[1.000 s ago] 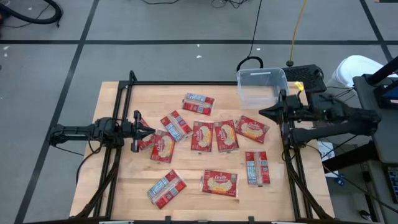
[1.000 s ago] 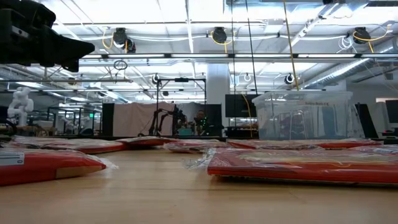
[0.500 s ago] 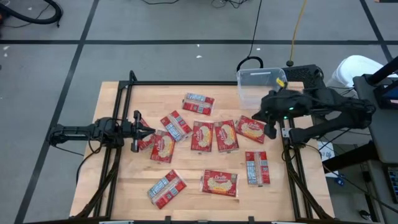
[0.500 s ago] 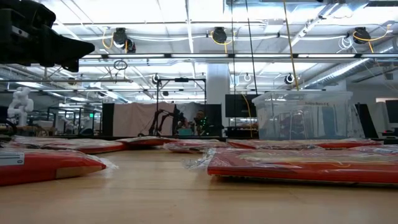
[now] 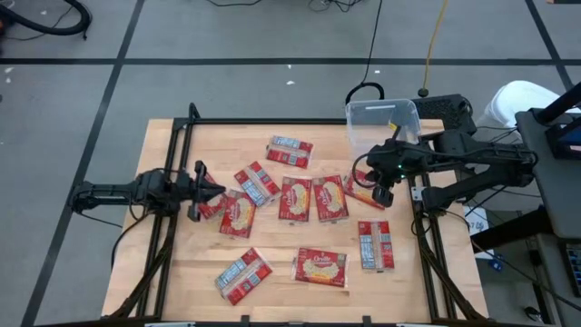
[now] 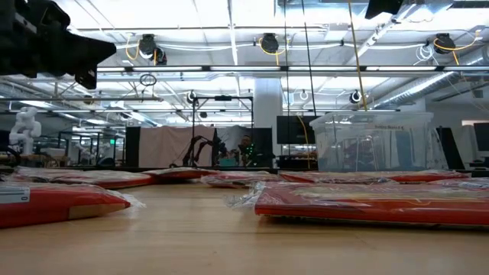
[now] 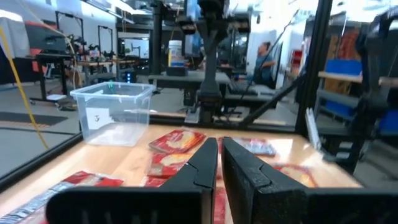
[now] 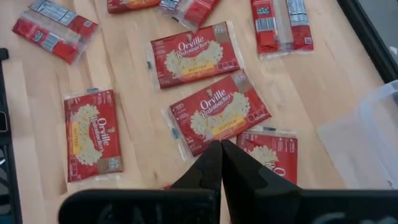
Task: Sort popcorn bags into baskets
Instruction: Put the popcorn bag into the transparent container
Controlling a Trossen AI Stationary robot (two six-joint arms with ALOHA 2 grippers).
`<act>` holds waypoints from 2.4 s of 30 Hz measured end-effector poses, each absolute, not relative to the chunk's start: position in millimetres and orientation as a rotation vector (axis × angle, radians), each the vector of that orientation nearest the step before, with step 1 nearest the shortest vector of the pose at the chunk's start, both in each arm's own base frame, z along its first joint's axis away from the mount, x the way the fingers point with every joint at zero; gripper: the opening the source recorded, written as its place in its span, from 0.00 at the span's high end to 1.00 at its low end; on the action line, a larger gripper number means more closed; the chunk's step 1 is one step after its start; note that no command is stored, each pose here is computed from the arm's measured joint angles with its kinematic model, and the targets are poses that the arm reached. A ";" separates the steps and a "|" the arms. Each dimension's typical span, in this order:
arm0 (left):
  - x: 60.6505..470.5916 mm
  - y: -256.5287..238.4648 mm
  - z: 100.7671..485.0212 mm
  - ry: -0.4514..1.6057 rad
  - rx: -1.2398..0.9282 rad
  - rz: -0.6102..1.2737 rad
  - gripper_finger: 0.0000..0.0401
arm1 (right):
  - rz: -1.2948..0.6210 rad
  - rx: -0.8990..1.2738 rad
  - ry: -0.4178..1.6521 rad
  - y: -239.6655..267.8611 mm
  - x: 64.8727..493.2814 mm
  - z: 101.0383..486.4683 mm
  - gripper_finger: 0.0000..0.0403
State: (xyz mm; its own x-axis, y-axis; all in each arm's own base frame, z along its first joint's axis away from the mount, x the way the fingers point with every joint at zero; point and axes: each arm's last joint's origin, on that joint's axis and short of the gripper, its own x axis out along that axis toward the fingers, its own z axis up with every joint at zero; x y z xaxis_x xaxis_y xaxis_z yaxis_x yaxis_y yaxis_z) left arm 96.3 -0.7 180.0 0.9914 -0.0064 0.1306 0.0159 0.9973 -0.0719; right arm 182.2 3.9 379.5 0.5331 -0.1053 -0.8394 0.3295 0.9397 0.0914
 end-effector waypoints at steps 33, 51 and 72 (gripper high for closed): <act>218.3 -26.4 307.9 0.423 0.060 -0.065 0.92 | -0.132 0.300 1.037 33.0 203.6 248.3 1.00; 286.9 -52.5 253.4 0.461 0.140 0.018 0.92 | -0.326 0.130 1.160 56.1 161.6 169.5 0.87; 313.0 -51.9 232.2 0.410 0.144 0.049 0.92 | -0.525 -0.085 1.196 39.1 125.7 122.4 0.39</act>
State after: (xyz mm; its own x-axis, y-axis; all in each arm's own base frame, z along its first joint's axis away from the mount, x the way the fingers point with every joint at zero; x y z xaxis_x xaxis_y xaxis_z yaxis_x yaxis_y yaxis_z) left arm 313.0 -51.9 232.2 0.9162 0.0764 -0.3935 -0.0182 0.9886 0.1497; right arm 125.7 39.1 122.4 0.2619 -0.4315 -0.8633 0.3435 0.8776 -0.3345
